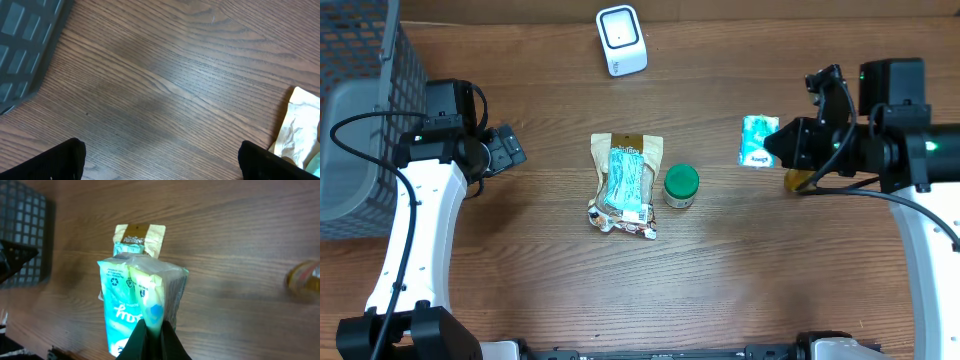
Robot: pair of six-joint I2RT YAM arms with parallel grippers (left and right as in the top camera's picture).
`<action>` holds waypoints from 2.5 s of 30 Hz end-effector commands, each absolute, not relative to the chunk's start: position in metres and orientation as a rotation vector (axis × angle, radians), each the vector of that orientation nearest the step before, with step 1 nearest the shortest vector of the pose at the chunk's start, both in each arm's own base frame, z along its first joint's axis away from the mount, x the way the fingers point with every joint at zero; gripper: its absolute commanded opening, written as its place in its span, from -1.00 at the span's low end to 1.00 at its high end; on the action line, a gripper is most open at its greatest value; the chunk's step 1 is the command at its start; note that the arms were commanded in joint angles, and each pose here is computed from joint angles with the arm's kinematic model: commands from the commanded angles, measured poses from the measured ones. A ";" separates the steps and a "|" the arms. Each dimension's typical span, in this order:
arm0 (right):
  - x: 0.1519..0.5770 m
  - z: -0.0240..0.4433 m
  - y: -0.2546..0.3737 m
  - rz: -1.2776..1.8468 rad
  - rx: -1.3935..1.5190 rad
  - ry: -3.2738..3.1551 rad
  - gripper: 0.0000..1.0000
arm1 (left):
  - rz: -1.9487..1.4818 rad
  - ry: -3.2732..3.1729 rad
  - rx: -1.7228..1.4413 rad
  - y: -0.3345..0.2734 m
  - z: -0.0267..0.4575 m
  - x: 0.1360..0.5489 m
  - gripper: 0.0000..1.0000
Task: Scan the item barcode
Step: 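Carry the wipes pack up to the white scanner window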
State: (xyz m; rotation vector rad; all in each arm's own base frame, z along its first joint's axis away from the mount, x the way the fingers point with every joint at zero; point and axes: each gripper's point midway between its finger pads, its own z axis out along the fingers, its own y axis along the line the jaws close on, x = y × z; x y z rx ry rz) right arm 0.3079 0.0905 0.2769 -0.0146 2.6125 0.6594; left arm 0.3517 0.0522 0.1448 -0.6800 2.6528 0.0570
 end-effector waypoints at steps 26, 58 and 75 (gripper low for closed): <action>0.417 0.316 0.225 0.525 -0.384 2.478 -0.93 | 0.066 2.635 -0.658 0.053 0.152 0.354 0.99; 0.616 0.193 0.292 -0.470 -0.866 1.829 -0.92 | 0.066 2.635 -0.658 0.053 0.152 0.354 0.99; 0.642 0.123 0.305 -0.699 -1.118 1.665 -0.92 | 0.066 2.635 -0.658 0.053 0.152 0.354 0.99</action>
